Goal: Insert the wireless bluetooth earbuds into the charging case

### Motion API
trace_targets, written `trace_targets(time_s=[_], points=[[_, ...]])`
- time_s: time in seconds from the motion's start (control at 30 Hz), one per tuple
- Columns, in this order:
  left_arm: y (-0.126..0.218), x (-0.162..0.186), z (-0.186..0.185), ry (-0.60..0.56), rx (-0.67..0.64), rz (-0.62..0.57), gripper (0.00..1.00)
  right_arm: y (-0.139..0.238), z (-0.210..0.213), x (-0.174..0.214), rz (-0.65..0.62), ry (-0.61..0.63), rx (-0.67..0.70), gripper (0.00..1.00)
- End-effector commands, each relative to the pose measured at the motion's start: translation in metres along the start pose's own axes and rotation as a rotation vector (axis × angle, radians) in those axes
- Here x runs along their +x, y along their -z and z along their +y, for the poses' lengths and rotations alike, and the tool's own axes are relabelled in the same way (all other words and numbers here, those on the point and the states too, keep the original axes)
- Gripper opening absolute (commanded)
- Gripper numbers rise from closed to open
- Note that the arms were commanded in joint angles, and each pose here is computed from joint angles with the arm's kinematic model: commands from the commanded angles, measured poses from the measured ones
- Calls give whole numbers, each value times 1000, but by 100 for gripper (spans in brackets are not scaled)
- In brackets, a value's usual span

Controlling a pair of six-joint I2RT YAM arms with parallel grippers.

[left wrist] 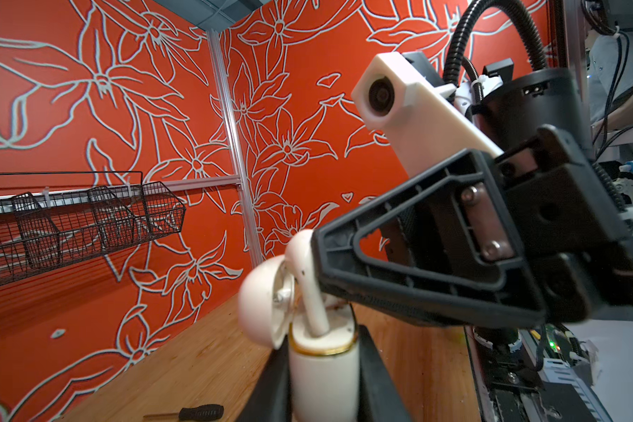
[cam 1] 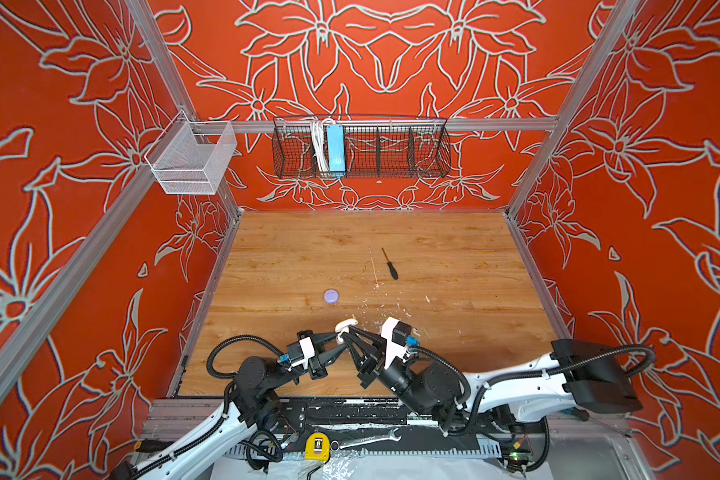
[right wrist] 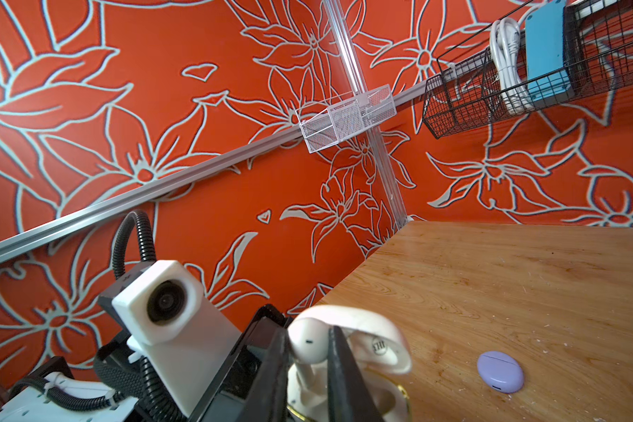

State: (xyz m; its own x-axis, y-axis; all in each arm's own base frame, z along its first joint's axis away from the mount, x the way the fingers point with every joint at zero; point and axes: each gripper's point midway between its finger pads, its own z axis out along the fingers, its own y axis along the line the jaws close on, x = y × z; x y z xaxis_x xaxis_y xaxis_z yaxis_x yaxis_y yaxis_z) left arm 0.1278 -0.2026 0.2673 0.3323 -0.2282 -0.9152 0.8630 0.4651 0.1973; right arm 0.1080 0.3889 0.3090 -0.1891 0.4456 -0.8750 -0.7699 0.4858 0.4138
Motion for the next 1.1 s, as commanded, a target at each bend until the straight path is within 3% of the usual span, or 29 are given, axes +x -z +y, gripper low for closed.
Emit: trace_targets(time_s=[0.0,0.33,1.07], points=[[5,17,-5,9,5,18,0,-5,6,-9,-41,3,-2,17],[6,14,-4,12,-2,9,0,-8,7,0,-44,8,-5,17],[8,17,8,31,-75,29,0,2,-7,47,73,2,0,16]])
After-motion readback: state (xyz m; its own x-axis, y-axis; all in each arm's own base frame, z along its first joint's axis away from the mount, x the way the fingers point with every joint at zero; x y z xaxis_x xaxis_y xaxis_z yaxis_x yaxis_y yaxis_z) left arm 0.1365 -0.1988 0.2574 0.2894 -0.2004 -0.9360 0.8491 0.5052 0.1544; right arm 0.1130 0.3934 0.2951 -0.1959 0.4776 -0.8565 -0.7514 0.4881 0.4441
